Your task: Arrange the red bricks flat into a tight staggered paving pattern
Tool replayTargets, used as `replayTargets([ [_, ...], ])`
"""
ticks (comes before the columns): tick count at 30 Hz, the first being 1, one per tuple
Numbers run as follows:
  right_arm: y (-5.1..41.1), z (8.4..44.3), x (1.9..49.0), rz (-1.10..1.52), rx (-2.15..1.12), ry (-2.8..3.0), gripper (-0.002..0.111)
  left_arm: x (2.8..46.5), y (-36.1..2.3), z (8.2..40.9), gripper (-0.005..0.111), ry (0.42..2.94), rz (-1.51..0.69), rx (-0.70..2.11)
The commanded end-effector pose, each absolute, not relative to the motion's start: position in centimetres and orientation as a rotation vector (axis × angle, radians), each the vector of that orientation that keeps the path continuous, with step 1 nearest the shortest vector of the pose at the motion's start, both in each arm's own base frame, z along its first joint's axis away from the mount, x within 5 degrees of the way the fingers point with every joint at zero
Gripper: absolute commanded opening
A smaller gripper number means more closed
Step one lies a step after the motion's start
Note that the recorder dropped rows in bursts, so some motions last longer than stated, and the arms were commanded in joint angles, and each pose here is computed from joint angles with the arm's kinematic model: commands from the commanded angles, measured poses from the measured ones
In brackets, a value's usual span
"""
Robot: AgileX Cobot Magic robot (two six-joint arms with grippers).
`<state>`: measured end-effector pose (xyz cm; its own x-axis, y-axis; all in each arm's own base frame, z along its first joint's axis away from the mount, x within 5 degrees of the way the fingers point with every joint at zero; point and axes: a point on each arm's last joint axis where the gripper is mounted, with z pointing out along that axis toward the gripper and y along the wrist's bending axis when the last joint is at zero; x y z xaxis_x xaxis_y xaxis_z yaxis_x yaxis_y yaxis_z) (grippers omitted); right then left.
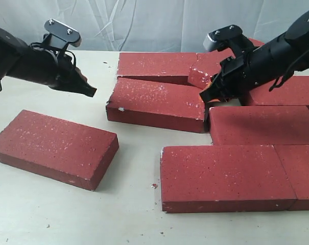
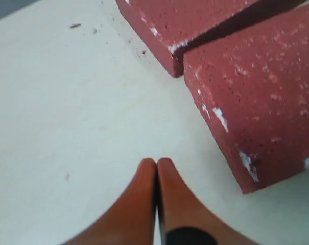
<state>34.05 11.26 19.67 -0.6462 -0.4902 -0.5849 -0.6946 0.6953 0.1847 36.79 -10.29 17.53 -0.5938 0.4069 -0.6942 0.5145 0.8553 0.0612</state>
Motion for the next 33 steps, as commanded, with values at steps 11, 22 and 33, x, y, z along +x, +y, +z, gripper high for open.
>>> replayTargets([
  [11,17.1,16.3,32.4,0.537,-1.375,2.418,-0.001,37.6,-11.6,14.7,0.0,2.385,-0.354,0.728],
  [22,16.5,14.2,34.4,0.249,-1.283,2.429,-0.001,37.6,-12.1,13.7,0.0,2.415,-0.394,0.705],
  [33,16.5,13.6,36.0,0.161,-1.148,2.361,-0.001,37.8,-12.0,13.7,0.0,2.405,-0.365,0.693],
])
